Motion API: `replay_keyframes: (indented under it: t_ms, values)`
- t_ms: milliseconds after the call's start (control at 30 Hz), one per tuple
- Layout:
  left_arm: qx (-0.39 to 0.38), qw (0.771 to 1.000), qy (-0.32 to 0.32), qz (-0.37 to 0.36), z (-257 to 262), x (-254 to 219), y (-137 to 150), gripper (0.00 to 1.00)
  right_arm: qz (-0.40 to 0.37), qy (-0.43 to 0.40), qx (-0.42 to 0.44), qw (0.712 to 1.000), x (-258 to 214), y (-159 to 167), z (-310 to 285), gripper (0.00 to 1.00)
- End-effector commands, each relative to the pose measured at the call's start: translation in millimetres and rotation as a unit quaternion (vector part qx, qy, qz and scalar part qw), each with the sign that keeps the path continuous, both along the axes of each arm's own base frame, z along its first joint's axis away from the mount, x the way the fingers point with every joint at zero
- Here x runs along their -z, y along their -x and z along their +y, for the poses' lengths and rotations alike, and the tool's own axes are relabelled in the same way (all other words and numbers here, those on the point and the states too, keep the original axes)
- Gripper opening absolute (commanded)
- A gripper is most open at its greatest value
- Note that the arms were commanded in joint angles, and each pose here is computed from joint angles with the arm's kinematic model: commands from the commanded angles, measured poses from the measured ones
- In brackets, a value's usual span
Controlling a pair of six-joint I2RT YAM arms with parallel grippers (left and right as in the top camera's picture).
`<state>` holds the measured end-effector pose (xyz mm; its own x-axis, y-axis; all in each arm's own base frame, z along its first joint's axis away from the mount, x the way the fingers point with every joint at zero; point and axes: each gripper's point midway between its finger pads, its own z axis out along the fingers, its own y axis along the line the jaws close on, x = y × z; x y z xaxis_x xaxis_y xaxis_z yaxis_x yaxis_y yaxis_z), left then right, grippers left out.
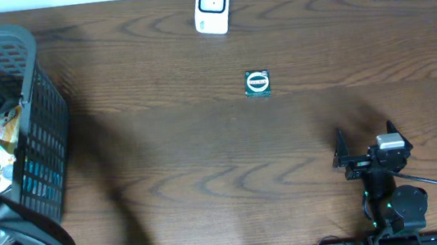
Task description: Scan the item barcode
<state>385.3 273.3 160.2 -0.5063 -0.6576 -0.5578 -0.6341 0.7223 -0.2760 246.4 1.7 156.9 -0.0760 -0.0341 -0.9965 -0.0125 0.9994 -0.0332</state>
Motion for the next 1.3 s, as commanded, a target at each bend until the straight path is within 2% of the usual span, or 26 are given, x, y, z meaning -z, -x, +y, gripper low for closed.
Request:
replay_keyframes:
  t_ms: [0, 333, 567, 633, 700, 767, 833, 900, 1033, 1267]
  values:
    - [-0.034, 0.995, -0.048, 0.086, 23, 36, 16, 0.94, 0.0, 0.002, -0.005, 1.0, 1, 0, 2, 0.99]
    - [-0.034, 0.985, 0.006, 0.168, 28, 96, 46, 0.94, 0.0, 0.002, -0.005, 1.0, 1, 0, 2, 0.99]
    - [-0.029, 0.976, 0.044, 0.212, 19, 128, 61, 0.86, 0.0, 0.002, -0.005, 1.0, 1, 0, 2, 0.99]
    - [-0.027, 0.973, 0.054, 0.222, 16, 138, 64, 0.79, 0.0, 0.002, -0.005, 1.0, 1, 0, 2, 0.99]
    - [-0.025, 0.971, 0.063, 0.231, 13, 147, 66, 0.61, 0.0, 0.002, -0.005, 1.0, 1, 0, 2, 0.99]
    - [-0.025, 0.97, 0.065, 0.232, 13, 149, 66, 0.36, 0.0, 0.002, -0.005, 1.0, 1, 0, 2, 0.99]
    - [-0.026, 0.972, 0.061, 0.227, 14, 146, 65, 0.19, 0.0, 0.002, -0.005, 1.0, 1, 0, 2, 0.99]
    - [-0.027, 0.974, 0.054, 0.219, 16, 137, 62, 0.08, 0.0, 0.002, -0.005, 1.0, 1, 0, 2, 0.99]
    - [-0.044, 0.981, 0.034, 0.185, 22, 106, 55, 0.07, 0.0, 0.002, -0.005, 1.0, 1, 0, 2, 0.99]
    - [-0.072, 0.993, -0.036, 0.083, 28, 8, 49, 0.07, 0.0, 0.002, -0.005, 1.0, 1, 0, 2, 0.99]
